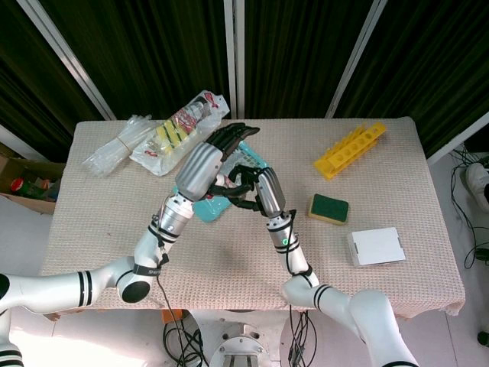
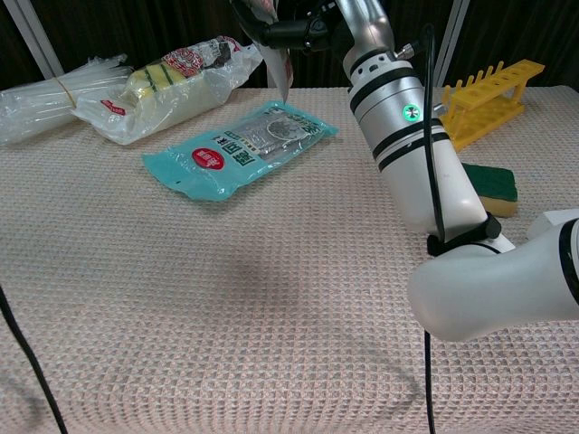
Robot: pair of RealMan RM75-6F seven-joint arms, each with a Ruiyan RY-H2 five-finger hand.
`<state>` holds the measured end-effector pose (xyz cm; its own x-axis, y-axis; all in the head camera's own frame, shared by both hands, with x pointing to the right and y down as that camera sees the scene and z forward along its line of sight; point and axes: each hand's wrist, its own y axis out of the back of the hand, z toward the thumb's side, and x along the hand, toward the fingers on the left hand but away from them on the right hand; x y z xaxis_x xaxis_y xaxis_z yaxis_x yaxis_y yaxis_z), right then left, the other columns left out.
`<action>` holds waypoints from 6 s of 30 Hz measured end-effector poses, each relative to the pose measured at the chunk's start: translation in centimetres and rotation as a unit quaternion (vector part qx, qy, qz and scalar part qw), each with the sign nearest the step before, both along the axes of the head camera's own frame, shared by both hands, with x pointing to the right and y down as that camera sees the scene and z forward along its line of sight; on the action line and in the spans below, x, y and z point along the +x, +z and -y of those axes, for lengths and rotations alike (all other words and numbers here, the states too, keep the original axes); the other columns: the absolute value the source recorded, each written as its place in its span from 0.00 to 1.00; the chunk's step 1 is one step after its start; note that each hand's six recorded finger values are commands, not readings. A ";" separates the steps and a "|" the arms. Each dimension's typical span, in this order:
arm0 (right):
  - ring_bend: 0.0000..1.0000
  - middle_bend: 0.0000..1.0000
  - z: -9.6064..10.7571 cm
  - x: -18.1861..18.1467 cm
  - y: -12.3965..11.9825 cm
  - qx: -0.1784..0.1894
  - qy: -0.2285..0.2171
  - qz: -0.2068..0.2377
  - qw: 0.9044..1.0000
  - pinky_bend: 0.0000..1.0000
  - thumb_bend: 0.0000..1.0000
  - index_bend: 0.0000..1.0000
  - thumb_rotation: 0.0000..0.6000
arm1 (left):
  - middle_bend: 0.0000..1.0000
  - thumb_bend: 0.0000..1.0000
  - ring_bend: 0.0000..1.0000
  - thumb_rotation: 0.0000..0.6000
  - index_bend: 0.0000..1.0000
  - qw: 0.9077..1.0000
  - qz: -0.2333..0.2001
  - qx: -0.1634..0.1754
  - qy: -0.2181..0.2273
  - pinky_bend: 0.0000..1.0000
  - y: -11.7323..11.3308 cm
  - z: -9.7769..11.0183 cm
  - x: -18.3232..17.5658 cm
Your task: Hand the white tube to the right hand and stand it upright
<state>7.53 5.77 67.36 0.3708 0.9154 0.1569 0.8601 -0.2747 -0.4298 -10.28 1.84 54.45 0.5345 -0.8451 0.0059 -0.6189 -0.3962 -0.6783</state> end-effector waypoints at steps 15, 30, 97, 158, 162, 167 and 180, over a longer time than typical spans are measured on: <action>0.75 0.84 -0.1 0.0 -0.3 0.004 -0.002 0.006 1.000 0.87 0.52 1.00 1.00 | 0.18 0.00 0.11 0.00 0.14 1.000 -0.005 0.000 -0.001 0.18 -0.1 -0.1 0.4; 0.75 0.84 -0.2 -0.8 -0.6 0.007 -0.008 0.005 1.000 0.87 0.52 1.00 1.00 | 0.21 0.00 0.11 0.00 0.14 0.996 0.072 0.053 0.023 0.18 0.5 -0.5 0.9; 0.78 0.86 -0.5 -2.7 0.1 -0.033 -0.034 -0.025 0.999 0.89 0.52 1.00 1.00 | 0.29 0.00 0.11 0.00 0.23 0.975 0.212 0.048 0.053 0.16 1.7 -1.4 1.1; 0.00 0.00 2.4 10.5 -0.1 -0.070 -0.085 -0.393 0.913 0.00 0.00 0.00 1.00 | 0.19 0.00 0.12 0.00 0.17 0.950 0.209 -0.034 -0.231 0.17 1.3 -4.5 -25.3; 0.00 0.00 1.8 13.2 -1.7 -0.079 -0.071 -0.415 0.904 0.00 0.00 0.00 1.00 | 0.19 0.00 0.12 0.00 0.16 0.945 0.224 -0.028 -0.236 0.17 1.3 -5.9 -26.6; 0.00 0.00 -0.2 18.9 -3.7 -0.082 -0.003 -0.432 0.898 0.00 0.00 0.00 1.00 | 0.19 0.00 0.11 0.00 0.15 0.933 0.273 -0.010 -0.233 0.17 1.4 -8.5 -28.2; 0.00 0.00 -10.9 34.6 -3.9 -0.168 0.184 -0.485 0.838 0.00 0.00 0.00 1.00 | 0.17 0.00 0.11 0.00 0.15 0.888 0.384 -0.065 -0.245 0.17 4.3 -17.2 -33.0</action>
